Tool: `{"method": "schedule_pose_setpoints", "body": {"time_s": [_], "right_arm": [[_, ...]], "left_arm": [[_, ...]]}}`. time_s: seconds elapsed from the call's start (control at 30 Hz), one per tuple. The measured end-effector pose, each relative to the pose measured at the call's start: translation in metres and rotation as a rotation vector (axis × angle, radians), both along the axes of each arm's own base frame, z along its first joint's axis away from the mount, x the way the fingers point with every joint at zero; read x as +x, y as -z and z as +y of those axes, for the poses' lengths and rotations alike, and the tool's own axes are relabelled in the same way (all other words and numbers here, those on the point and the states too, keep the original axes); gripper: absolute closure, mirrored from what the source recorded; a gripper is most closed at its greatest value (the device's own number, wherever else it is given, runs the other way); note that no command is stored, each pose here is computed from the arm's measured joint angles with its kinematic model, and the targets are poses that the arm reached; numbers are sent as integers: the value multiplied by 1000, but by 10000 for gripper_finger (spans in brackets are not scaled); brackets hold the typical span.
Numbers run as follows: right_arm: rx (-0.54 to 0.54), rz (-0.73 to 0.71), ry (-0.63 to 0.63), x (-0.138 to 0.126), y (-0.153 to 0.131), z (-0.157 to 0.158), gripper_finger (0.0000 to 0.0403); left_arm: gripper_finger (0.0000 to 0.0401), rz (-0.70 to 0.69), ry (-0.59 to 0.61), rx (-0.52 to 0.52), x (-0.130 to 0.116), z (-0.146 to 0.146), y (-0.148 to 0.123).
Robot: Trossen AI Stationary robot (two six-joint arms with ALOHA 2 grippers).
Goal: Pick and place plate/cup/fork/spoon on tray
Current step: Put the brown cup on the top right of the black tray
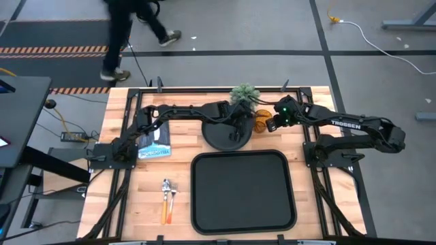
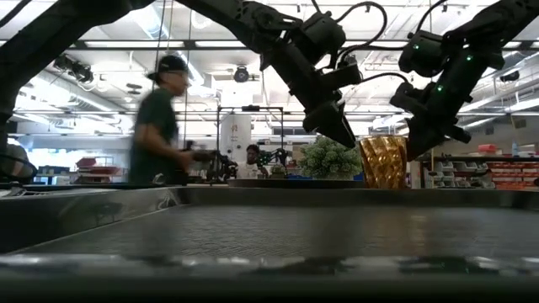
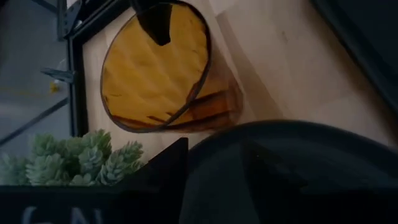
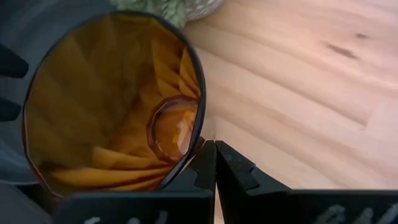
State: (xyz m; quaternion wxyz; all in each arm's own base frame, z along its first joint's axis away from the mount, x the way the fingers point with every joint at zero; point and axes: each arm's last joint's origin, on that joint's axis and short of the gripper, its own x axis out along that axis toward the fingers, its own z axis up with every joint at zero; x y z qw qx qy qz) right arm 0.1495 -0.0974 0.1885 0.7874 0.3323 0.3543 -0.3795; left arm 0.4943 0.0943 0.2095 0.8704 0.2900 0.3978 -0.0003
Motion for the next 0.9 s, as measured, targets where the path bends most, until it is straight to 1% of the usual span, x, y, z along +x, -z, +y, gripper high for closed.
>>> {"method": "schedule_pose_setpoints", "body": {"time_s": [0.1,0.33,0.5,0.6,0.73,0.9], "right_arm": [[15,0,-29,4,3,1,392],[17,-2,-73,13,7,4,392],[18,-4,-99,15,7,8,392],[25,-9,-112,16,6,10,392],[67,-38,-151,17,6,12,392],[60,-63,-159,15,1,14,392]], "left_arm": [[241,30,13,63,0,-8,1],[241,63,67,129,2,-24,1],[241,85,45,208,1,-31,-2],[241,86,57,218,0,-34,-6],[241,70,94,210,0,-32,-9],[241,37,129,212,2,-25,-12]]}}
